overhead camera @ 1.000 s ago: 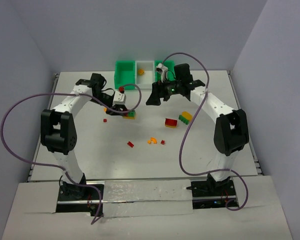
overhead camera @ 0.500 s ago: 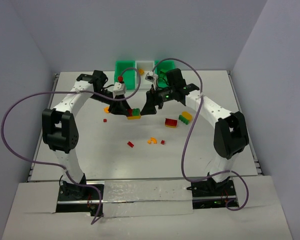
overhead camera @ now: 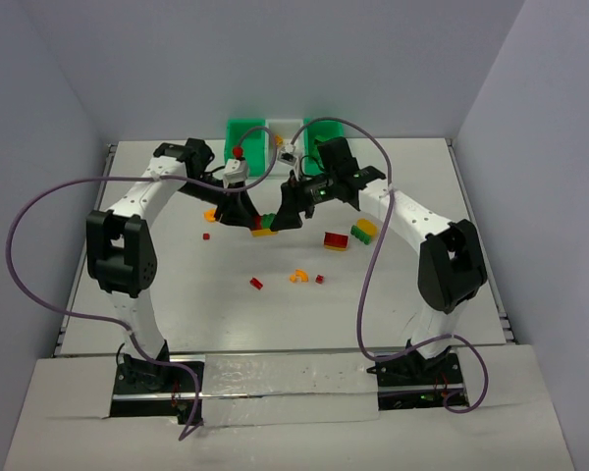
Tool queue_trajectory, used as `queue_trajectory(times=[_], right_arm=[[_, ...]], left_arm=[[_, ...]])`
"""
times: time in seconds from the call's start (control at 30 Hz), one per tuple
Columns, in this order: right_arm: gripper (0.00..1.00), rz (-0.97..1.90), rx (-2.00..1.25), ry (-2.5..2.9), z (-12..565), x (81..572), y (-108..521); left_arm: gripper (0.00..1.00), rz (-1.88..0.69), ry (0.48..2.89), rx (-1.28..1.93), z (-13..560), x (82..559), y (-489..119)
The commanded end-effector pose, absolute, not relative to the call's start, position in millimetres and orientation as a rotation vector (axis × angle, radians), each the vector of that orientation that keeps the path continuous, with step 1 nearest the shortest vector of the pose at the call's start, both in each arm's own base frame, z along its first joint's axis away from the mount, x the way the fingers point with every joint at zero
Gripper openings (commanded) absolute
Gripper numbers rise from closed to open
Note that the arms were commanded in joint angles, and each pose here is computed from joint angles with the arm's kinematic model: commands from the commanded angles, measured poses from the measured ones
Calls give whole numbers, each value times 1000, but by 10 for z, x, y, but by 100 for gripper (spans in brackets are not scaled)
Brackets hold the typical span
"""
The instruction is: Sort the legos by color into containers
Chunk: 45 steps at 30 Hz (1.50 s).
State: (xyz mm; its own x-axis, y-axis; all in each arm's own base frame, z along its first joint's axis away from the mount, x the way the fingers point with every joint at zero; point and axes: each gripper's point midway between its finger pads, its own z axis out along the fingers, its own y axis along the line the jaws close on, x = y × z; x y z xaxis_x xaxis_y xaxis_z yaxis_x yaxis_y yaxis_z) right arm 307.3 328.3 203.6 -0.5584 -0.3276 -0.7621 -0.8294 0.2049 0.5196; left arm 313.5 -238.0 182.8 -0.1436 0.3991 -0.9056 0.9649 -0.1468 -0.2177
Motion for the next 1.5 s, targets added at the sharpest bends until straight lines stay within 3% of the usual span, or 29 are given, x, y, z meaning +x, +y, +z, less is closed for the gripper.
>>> queue_trajectory(times=[0.0, 0.13, 0.27, 0.57, 0.6, 0.73, 0.8, 1.33, 1.47], right_arm=[[79, 1367, -1104, 1908, 2236, 3056, 3402], [76, 1373, -1094, 1908, 2238, 3081, 3433], [62, 1379, -1077, 1911, 2215, 3123, 3456], [46, 1375, -1084, 1927, 2157, 3151, 3485], [43, 1374, -1085, 1929, 2151, 3153, 3485], [10, 1404, -1082, 1929, 2190, 3161, 3516], [1, 1420, -1063, 1923, 2239, 3180, 3541], [0, 1463, -927, 1862, 2510, 3346, 3511], [0, 1325, -823, 1910, 2400, 3698, 3248]], left_arm=[[0, -1347, 1501, 1516, 2020, 3118, -2482], [0, -1351, 1490, 1513, 2043, 3116, -2491], [0, -1365, 1488, 1502, 2065, 3104, -2494], [0, -1375, 1478, 1502, 2086, 3094, -2509], [0, -1377, 1477, 1503, 2086, 3090, -2509], [0, -1399, 1479, 1514, 2038, 3025, -2524], [0, -1410, 1480, 1519, 2013, 2986, -2533], [0, -1476, 1475, 1515, 1945, 2824, -2601], [0, -1468, 1488, 1509, 1963, 2845, -2586]])
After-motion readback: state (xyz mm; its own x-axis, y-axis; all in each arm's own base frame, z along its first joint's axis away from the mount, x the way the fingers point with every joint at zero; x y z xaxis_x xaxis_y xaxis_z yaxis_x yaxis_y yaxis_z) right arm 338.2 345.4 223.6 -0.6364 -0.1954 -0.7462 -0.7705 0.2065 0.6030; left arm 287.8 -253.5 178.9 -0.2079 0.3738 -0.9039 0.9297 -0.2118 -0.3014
